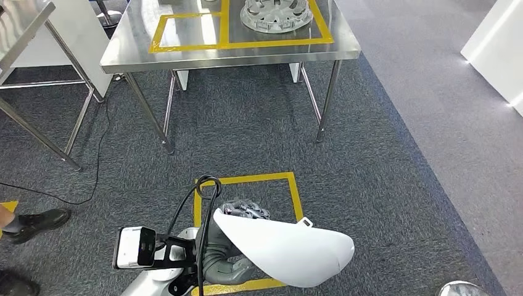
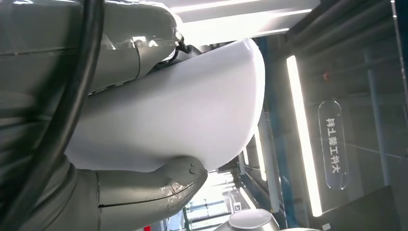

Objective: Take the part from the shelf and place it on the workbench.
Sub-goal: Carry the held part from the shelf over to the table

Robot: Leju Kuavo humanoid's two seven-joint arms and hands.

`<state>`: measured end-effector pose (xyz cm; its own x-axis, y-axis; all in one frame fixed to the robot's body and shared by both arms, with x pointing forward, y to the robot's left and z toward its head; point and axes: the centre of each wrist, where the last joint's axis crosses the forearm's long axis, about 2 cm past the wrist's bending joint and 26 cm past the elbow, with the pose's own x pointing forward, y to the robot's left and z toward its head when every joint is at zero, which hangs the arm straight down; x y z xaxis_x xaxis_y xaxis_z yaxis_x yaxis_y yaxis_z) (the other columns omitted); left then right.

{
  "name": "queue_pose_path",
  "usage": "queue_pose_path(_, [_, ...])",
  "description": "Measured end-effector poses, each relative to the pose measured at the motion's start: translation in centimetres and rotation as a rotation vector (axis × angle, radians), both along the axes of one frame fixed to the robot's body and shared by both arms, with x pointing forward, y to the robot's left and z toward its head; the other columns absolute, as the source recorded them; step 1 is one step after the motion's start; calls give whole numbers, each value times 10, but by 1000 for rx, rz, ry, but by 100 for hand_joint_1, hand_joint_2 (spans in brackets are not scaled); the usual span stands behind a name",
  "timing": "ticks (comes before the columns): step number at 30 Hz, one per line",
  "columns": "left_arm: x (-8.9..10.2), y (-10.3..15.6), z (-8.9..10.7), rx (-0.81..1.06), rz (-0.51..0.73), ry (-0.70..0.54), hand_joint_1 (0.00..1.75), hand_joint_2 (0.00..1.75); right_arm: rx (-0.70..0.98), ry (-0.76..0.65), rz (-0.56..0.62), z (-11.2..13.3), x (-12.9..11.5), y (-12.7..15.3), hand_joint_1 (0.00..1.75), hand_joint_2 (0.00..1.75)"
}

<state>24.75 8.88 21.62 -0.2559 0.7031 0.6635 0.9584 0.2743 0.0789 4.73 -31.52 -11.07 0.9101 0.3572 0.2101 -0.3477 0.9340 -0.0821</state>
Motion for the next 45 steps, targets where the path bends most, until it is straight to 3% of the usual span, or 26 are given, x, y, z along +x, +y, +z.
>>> queue_pose_path(45, [-2, 1, 2, -8, 0, -11, 175, 175, -3, -14, 63, 0, -4, -7, 0, 0])
